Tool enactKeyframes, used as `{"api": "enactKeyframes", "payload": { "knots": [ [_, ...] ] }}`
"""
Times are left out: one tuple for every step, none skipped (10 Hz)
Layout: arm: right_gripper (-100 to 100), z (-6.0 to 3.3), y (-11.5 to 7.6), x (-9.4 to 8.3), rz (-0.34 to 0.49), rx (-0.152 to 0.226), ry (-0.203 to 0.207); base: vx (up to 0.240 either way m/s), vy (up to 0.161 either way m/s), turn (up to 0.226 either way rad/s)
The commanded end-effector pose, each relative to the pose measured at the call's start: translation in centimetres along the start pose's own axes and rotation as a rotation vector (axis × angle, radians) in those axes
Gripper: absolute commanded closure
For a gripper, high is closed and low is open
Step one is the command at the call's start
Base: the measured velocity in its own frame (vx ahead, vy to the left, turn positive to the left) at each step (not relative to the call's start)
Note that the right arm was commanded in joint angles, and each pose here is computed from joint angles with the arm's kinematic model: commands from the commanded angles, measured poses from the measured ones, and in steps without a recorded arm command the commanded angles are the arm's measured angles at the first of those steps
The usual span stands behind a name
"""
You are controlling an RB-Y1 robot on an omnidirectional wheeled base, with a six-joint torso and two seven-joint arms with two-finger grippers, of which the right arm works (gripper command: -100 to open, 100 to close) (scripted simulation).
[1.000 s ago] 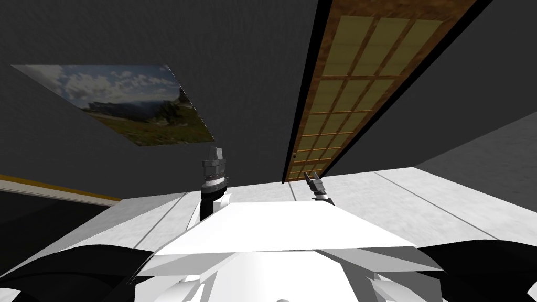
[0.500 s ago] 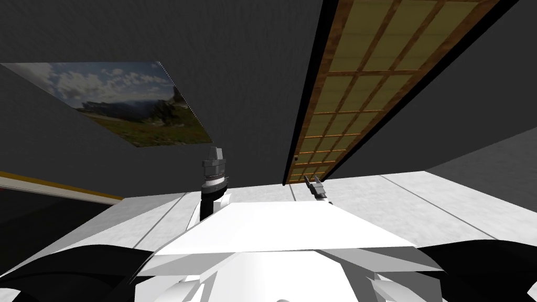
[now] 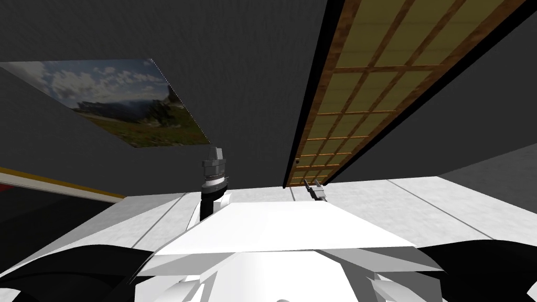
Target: Pull the door open
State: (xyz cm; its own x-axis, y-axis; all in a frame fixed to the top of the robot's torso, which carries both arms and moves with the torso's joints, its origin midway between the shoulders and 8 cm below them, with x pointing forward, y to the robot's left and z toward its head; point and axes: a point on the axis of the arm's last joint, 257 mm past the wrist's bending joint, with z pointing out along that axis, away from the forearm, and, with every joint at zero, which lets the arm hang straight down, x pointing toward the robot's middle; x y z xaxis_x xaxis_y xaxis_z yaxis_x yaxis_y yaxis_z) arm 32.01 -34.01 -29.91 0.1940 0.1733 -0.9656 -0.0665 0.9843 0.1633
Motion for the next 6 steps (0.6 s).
{"api": "enactKeyframes", "payload": {
  "knots": [
    [-100, -0.79, -0.2, 1.1, -0.028, 0.010, 0.023, 0.144, -0.037, 0.052],
    [-100, -1.19, -0.3, 1.6, -0.040, 0.014, 0.034, 0.112, -0.041, 0.034],
    [-100, -1.59, -0.4, 2.1, -0.052, 0.019, 0.045, 0.084, -0.035, 0.042],
    [-100, -2.31, -0.6, 2.9, -0.071, 0.027, 0.064, 0.124, -0.040, 0.053],
    [-100, -2.67, -0.6, 3.3, -0.080, 0.031, 0.073, 0.116, -0.052, 0.045],
    [-100, -3.40, -0.7, 4.2, -0.097, 0.038, 0.092, 0.115, -0.079, 0.059]
  ]
}}
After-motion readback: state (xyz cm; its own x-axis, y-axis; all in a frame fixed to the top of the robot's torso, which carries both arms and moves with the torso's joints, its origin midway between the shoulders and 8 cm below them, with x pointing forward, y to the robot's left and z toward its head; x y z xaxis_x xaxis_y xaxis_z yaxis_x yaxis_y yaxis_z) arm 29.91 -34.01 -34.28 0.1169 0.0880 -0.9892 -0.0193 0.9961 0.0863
